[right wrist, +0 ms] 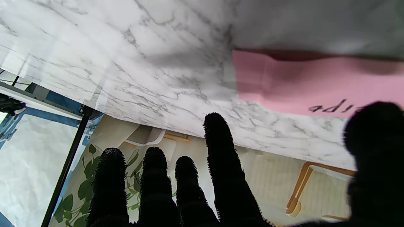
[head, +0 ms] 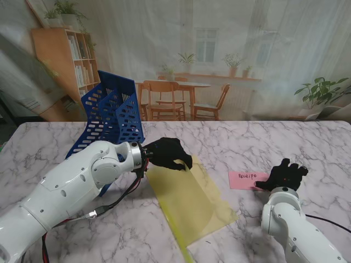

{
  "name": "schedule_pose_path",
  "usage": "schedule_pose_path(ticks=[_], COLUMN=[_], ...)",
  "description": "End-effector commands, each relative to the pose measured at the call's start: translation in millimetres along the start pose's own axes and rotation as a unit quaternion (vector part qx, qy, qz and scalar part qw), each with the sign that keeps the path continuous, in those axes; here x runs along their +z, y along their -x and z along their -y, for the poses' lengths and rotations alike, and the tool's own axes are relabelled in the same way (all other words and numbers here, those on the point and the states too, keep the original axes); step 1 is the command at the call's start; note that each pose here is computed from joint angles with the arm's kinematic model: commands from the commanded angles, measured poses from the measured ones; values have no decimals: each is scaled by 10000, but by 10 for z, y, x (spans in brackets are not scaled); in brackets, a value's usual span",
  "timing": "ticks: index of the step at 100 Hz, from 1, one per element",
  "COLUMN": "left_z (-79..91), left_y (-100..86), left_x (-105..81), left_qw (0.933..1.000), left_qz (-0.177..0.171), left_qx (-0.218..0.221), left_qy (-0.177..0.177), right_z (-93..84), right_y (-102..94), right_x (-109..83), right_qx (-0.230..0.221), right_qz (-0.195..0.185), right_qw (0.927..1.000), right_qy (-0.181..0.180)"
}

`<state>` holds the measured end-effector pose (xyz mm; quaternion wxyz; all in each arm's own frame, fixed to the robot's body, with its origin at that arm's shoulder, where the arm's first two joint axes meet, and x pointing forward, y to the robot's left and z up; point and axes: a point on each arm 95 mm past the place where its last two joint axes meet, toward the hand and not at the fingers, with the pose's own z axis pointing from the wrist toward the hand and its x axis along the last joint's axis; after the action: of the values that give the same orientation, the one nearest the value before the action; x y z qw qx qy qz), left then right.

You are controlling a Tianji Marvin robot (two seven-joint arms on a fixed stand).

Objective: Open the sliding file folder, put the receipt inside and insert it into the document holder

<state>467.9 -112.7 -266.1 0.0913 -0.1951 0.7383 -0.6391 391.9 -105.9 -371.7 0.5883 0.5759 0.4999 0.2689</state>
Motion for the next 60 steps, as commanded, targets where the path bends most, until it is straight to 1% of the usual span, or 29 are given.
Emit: schedule_pose_path(ticks=[1, 20, 31, 60], left_z=[-2, -22, -28, -42], left_y=[-14, -19, -24, -32], left_x=[26, 44, 50, 80], left_qw=[10000, 9999, 10000, 10000], left_qz=[-13, -30, -7, -28], left_qx=[-2, -8, -34, -49], left_qy=[44, 98, 63, 74], right_z=[63, 118, 143, 184], right_y=[-6, -59, -84, -131], right_x=[-6, -10, -10, -7], right_qx=[-42, -61, -32, 95], right_qz=[45, 55, 70, 100], right_qw=[9999, 9997, 9996, 9995], right_qy=[-117, -219, -265, -298])
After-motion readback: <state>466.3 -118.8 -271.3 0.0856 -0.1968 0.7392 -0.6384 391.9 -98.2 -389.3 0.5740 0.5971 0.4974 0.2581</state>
